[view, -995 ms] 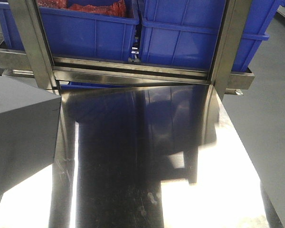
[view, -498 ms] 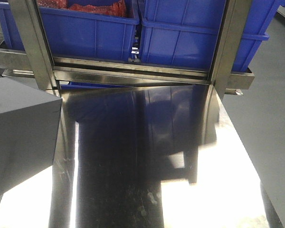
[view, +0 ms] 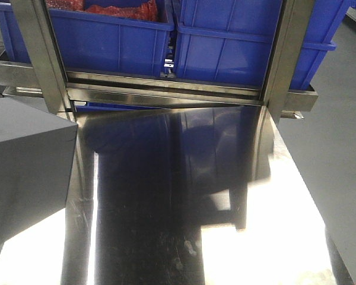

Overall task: Sort gray base to blue bin
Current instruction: 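Hold the block in the left gripper while driving away from the table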

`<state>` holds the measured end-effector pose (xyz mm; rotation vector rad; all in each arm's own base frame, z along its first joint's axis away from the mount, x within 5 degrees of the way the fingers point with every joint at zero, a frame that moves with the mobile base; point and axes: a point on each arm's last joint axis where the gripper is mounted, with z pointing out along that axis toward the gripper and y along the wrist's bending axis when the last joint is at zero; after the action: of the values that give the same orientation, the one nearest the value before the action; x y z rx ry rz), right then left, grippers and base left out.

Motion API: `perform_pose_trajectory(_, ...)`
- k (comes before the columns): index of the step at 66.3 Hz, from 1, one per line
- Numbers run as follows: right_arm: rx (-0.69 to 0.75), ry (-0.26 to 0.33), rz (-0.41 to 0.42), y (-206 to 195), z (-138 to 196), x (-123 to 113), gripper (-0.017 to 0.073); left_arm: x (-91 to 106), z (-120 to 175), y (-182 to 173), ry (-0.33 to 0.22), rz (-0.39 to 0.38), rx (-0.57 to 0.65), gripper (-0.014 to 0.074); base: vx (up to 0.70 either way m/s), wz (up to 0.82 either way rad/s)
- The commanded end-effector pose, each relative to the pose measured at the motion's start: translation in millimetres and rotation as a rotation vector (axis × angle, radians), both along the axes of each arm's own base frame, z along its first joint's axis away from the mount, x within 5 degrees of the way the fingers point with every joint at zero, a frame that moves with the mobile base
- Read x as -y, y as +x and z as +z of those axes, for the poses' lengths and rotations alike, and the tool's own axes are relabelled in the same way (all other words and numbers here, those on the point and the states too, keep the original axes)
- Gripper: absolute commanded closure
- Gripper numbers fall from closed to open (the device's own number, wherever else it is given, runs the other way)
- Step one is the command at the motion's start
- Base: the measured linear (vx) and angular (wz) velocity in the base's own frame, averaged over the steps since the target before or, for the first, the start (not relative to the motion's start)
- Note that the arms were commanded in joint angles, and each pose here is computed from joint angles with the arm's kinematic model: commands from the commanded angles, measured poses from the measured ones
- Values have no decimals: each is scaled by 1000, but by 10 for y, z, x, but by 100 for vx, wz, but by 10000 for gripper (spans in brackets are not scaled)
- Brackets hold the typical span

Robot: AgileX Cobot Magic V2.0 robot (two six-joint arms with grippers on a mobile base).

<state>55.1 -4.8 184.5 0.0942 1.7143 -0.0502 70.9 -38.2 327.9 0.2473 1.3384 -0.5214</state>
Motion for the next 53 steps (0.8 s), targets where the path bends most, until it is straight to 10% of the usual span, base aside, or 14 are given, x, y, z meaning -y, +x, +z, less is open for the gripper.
perform_pose_trajectory(1, 73, -27, 1, 7, 62, 2, 564, -1, 182, -37, -70, -24, 100, 600, 0, 0)
perform_pose_trajectory(53, 73, -27, 1, 7, 62, 2, 564, -1, 182, -37, -70, -23, 100, 600, -4, -17)
